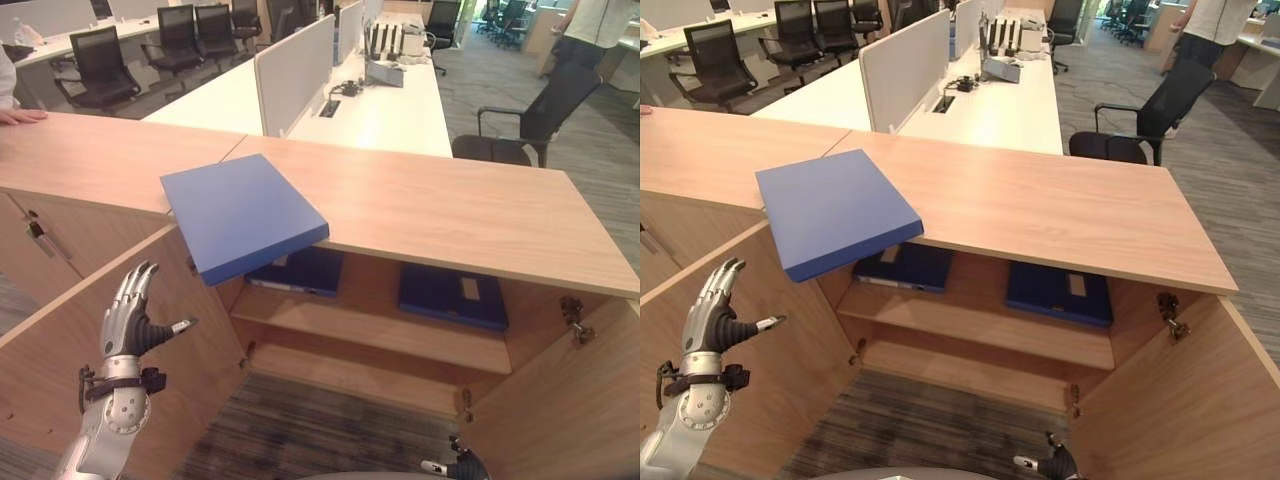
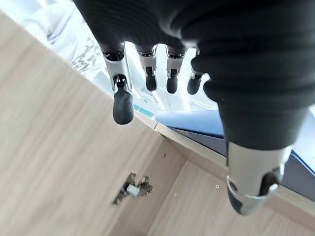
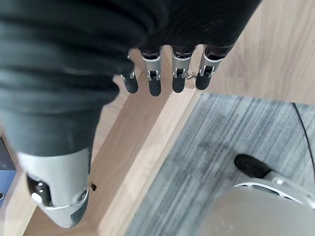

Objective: Put the empty folder in the office cabinet

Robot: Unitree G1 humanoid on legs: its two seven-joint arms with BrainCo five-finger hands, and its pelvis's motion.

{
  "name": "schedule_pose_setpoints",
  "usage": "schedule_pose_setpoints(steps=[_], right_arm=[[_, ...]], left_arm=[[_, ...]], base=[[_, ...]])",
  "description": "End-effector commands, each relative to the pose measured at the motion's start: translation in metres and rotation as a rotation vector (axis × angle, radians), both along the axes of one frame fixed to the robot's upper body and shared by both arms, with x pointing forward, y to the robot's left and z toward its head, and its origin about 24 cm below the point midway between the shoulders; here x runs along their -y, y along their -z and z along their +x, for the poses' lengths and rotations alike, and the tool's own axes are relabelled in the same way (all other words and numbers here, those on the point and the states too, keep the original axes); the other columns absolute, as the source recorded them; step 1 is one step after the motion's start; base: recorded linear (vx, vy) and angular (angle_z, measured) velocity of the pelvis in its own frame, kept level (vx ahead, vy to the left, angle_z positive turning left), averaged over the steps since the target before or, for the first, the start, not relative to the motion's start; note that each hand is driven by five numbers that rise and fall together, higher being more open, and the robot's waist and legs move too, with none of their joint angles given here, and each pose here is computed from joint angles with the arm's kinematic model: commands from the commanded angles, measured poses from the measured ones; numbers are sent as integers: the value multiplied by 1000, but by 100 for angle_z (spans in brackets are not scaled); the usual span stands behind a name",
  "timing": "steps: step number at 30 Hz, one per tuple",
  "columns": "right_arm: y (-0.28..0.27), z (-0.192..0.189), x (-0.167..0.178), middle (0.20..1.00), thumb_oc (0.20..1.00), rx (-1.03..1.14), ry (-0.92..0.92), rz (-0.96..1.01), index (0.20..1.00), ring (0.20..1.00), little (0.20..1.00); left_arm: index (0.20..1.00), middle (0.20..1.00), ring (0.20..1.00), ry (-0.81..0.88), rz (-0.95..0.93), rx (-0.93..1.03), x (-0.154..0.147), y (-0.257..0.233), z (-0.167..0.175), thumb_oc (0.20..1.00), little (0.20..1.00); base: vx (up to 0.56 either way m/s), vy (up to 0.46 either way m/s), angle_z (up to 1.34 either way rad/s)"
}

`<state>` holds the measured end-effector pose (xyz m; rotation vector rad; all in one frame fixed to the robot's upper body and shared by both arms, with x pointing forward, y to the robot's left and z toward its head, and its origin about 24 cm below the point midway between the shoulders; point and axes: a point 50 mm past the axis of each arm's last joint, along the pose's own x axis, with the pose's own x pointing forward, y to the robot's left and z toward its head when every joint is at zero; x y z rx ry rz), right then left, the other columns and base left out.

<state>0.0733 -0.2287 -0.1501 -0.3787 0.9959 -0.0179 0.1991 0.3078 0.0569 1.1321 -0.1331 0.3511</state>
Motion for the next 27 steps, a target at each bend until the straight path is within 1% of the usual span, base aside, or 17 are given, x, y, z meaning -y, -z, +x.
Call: schedule_pose_setpoints(steps=[1, 7, 18, 27], right_arm=[[-5, 20, -7, 1000, 1000, 89, -9, 22, 1000, 1000, 1000], [-5, 20, -6, 1000, 1000, 89, -18, 26, 1000, 1000, 1000], [-5, 18, -2, 1000, 1000, 88, 6, 41, 1000, 1000, 1000], [-5, 16, 3, 1000, 1000, 104, 136, 76, 1000, 1000, 1000]], left_arm=[[1000, 1000, 1000, 59, 122, 175, 5, -38, 14, 1000, 1000], [1000, 1000, 1000, 106, 232, 219, 4, -60, 17, 1000, 1000], [1000, 1000, 1000, 200, 466, 205, -3, -92, 24, 1000, 1000], [1000, 1000, 1000, 221, 492, 154, -6, -91, 30, 1000, 1000]], base=[[0, 0, 0], [0, 0, 0], [0, 0, 0], [3, 6, -4]])
